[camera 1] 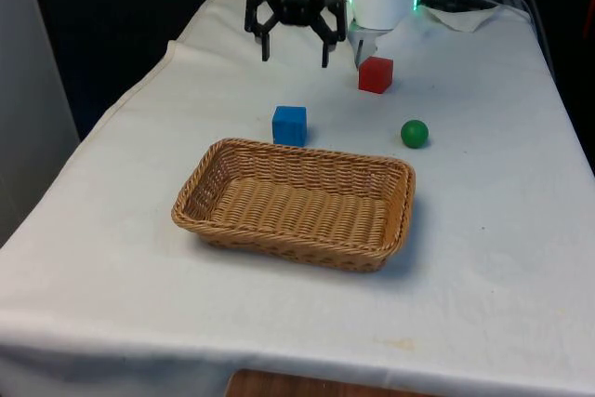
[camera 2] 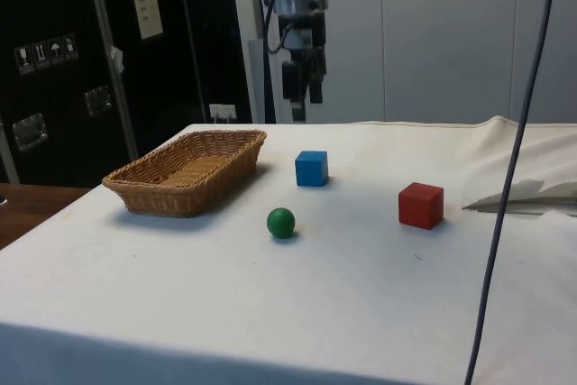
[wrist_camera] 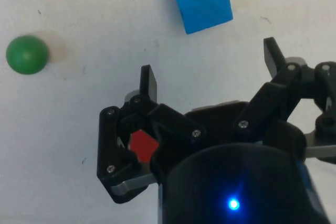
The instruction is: Place all non-red objects into the basket.
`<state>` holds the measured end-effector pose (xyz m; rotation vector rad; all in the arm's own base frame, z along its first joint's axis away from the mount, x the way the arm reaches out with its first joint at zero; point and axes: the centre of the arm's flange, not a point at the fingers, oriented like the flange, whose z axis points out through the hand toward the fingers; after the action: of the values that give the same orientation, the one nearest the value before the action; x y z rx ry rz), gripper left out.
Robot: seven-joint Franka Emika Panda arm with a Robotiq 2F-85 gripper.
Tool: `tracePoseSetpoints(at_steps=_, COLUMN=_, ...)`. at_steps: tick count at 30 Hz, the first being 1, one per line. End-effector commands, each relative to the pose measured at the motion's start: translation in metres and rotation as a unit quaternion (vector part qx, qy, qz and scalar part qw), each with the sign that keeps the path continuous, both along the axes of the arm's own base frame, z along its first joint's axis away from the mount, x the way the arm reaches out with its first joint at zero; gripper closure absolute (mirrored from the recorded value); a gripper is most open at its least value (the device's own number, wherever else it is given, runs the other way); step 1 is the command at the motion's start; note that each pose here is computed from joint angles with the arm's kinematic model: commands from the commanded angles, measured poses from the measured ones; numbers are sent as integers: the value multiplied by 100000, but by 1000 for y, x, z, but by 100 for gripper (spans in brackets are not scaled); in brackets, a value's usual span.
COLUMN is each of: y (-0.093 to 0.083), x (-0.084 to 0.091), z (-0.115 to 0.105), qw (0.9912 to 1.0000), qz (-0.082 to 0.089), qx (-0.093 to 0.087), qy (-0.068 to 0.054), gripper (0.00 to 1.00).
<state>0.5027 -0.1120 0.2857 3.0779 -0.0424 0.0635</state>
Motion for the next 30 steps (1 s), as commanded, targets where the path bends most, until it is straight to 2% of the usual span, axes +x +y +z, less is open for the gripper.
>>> tracePoseSetpoints(at_steps=1, y=1, x=0, z=-4, qw=99996, qz=-680, qx=323, qy=-455, gripper=0)
tracePoseSetpoints(at_steps=7, y=2, x=-1, z=-13, qw=99982, qz=-1513, qx=1062, qy=-430, gripper=0)
tracePoseSetpoints(at_steps=8, y=0, x=0, z=-13, qw=99987, qz=-1530, qx=451, qy=141, gripper=0)
tracePoseSetpoints(at_steps=9, y=2, x=-1, z=-14, qw=99980, qz=-1535, qx=1228, qy=-484, gripper=0)
tracePoseSetpoints(at_steps=12, y=3, x=-1, z=-18, qw=99969, qz=-1379, qx=2003, qy=-594, gripper=0)
tracePoseSetpoints(at_steps=16, y=5, x=0, z=-24, qw=99954, qz=-225, qx=2935, qy=-735, gripper=0)
tracePoseSetpoints(at_steps=17, y=2, x=0, z=-24, qw=99972, qz=-507, qx=2326, qy=-161, gripper=0)
tracePoseSetpoints(at_steps=18, y=5, x=1, z=-25, qw=99950, qz=5, qx=3056, qy=-847, gripper=0)
tracePoseSetpoints(at_steps=25, y=6, x=1, z=-35, qw=99909, qz=1840, qx=3750, qy=-809, gripper=0)
tracePoseSetpoints(at_steps=26, y=3, x=1, z=-37, qw=99929, qz=1852, qx=3283, qy=-241, gripper=0)
tracePoseSetpoints(at_steps=27, y=5, x=1, z=-37, qw=99901, qz=2184, qx=3782, qy=-850, gripper=0)
tracePoseSetpoints(at_steps=30, y=3, x=2, z=-41, qw=99896, qz=2502, qx=3754, qy=-715, gripper=0)
